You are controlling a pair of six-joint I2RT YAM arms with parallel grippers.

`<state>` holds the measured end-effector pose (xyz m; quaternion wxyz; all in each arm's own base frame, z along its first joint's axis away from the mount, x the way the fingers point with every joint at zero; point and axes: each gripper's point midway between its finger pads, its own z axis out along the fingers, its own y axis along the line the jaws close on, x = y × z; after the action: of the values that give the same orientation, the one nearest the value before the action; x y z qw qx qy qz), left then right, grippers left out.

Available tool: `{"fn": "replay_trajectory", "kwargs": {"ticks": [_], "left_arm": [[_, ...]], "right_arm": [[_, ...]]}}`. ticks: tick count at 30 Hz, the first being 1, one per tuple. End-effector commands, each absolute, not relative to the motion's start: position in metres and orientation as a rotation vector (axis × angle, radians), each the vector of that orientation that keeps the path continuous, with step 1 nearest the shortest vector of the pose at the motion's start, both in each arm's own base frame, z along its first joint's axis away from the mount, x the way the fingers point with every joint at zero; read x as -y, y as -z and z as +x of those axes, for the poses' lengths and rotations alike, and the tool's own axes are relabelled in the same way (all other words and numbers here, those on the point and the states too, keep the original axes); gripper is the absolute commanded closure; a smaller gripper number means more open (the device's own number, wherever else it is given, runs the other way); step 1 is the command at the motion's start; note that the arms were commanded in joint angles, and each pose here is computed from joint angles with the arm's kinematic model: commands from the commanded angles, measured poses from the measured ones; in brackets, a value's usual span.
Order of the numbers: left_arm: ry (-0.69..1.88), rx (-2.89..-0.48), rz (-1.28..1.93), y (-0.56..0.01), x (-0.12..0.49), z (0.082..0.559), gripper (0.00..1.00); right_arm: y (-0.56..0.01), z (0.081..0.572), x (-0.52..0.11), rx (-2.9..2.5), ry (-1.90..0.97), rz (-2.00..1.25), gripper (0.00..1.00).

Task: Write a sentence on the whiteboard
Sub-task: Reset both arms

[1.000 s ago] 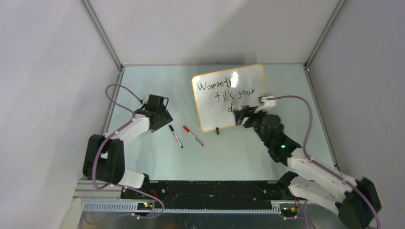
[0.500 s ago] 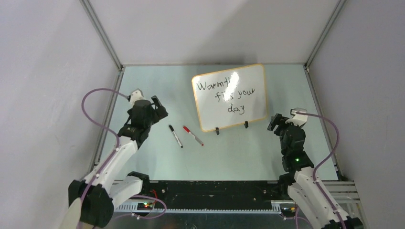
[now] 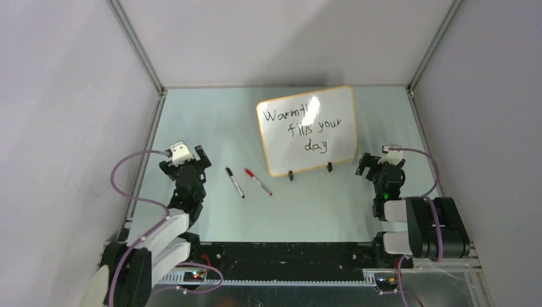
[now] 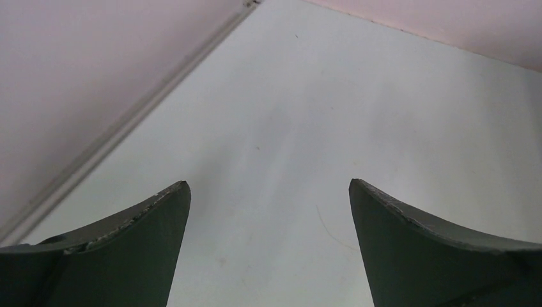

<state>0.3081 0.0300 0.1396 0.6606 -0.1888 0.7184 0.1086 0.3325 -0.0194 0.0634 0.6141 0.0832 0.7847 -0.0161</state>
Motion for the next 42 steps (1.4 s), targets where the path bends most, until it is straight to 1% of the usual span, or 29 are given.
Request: {"fn": "replay_trajectory", "kwargs": {"ticks": [1,7,10,13,14,15,16,18,19,20,21,22,23,25,26,28,29,30,32,42], "left_arm": [[-0.352,-1.408,-0.462,-0.193,-0.053,0.316,0.02],[-0.268,-1.433,-0.390,-0.196,-0.048,0.335,0.04],[-0.248,-1.437,-0.367,-0.197,-0.046,0.337,0.05],[-0.329,-1.382,-0.488,-0.195,-0.069,0.315,0.04],[-0.347,-1.403,-0.478,-0.182,-0.071,0.308,0.05],[-0.331,-1.367,-0.452,-0.187,-0.068,0.305,0.06],[-0.322,-1.382,-0.423,-0.177,-0.065,0.302,0.08],[-0.322,-1.402,-0.364,-0.175,-0.060,0.311,0.09],[-0.344,-1.459,-0.344,-0.160,-0.059,0.320,0.10],[-0.348,-1.463,-0.342,-0.165,-0.057,0.332,0.10],[-0.384,-1.531,-0.319,-0.148,-0.058,0.340,0.10],[-0.373,-1.551,-0.314,-0.152,-0.058,0.350,0.10],[-0.357,-1.580,-0.320,-0.145,-0.061,0.350,0.10],[-0.332,-1.539,-0.355,-0.145,-0.064,0.344,0.08],[-0.272,-1.535,-0.268,-0.140,-0.051,0.345,0.09],[-0.229,-1.532,-0.168,-0.138,-0.039,0.345,0.17],[-0.227,-1.540,-0.161,-0.137,-0.039,0.344,0.19],[-0.226,-1.530,-0.163,-0.139,-0.039,0.344,0.10],[-0.237,-1.529,-0.189,-0.138,-0.042,0.345,0.02],[-0.252,-1.548,-0.240,-0.137,-0.050,0.348,0.01]], "right_arm": [[-0.110,0.365,0.013,-1.645,0.016,0.164,0.01],[-0.113,0.359,0.015,-1.622,0.098,0.220,0.01],[-0.113,0.357,0.017,-1.613,0.120,0.228,0.01],[-0.109,0.360,0.018,-1.638,0.100,0.228,0.01],[-0.110,0.361,0.019,-1.639,0.094,0.232,0.01],[-0.108,0.361,0.018,-1.648,0.091,0.231,0.01],[-0.109,0.361,0.019,-1.647,0.091,0.233,0.01],[-0.109,0.362,0.019,-1.646,0.092,0.234,0.01],[-0.109,0.362,0.019,-1.646,0.091,0.234,0.01],[-0.109,0.362,0.019,-1.647,0.091,0.234,0.01],[-0.108,0.361,0.019,-1.648,0.091,0.234,0.01],[-0.108,0.362,0.019,-1.648,0.091,0.235,0.01],[-0.109,0.361,0.019,-1.648,0.091,0.235,0.01],[-0.109,0.362,0.019,-1.647,0.090,0.234,0.01],[-0.109,0.362,0.019,-1.647,0.091,0.234,0.00],[-0.108,0.361,0.019,-1.648,0.090,0.233,0.00],[-0.108,0.361,0.019,-1.649,0.090,0.233,0.00],[-0.108,0.361,0.019,-1.649,0.090,0.234,0.00],[-0.108,0.361,0.019,-1.648,0.091,0.235,0.00],[-0.108,0.361,0.019,-1.650,0.091,0.233,0.00]]}}
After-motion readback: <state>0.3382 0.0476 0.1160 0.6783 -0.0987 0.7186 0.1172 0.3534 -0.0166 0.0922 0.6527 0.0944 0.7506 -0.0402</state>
